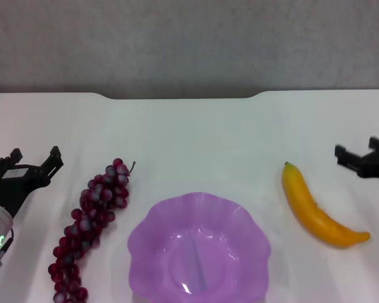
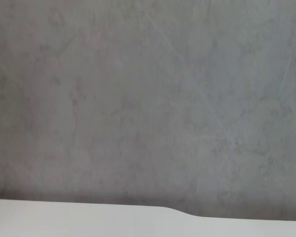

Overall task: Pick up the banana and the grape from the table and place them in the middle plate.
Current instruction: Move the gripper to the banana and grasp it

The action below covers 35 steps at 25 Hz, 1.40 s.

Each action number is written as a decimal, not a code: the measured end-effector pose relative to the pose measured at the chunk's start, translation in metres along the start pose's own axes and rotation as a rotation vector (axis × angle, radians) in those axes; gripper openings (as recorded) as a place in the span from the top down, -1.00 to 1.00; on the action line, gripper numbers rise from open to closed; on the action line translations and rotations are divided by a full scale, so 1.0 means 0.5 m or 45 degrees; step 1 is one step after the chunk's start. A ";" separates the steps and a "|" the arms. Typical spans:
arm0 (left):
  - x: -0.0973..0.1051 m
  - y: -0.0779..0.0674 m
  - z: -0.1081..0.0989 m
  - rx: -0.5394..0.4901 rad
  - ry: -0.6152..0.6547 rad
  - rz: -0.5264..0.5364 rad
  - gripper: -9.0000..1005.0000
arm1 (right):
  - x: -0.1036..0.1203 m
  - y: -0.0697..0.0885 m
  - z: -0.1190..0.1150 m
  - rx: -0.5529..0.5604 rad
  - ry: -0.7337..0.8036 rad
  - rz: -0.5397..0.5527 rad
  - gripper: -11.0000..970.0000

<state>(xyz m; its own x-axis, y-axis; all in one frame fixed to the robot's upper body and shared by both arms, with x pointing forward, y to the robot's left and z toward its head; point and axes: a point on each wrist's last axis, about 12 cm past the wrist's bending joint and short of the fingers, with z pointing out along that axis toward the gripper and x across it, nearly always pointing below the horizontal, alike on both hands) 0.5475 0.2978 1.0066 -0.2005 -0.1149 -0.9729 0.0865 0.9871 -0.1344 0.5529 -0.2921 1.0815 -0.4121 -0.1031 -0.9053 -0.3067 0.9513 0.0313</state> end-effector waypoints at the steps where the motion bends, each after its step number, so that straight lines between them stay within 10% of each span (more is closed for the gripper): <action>1: -0.001 -0.001 0.001 0.001 -0.001 0.001 -0.73 | -0.010 0.001 -0.003 -0.003 0.070 -0.012 -0.78; 12: -0.005 -0.016 0.008 0.032 -0.012 -0.001 -0.73 | -0.054 0.022 0.028 -0.043 0.517 -0.106 -0.58; 35: -0.007 -0.019 0.010 0.038 -0.014 -0.005 -0.72 | -0.011 0.067 0.125 -0.120 0.578 -0.150 -0.58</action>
<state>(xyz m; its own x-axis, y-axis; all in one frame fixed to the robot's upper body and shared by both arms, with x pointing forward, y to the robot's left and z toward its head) 0.5524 0.2880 1.0103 -0.1899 -0.1205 -0.9744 0.1144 0.9830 -0.1439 0.5985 -0.2412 1.0608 -0.6963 -0.3453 -0.6292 -0.4420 0.8970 -0.0031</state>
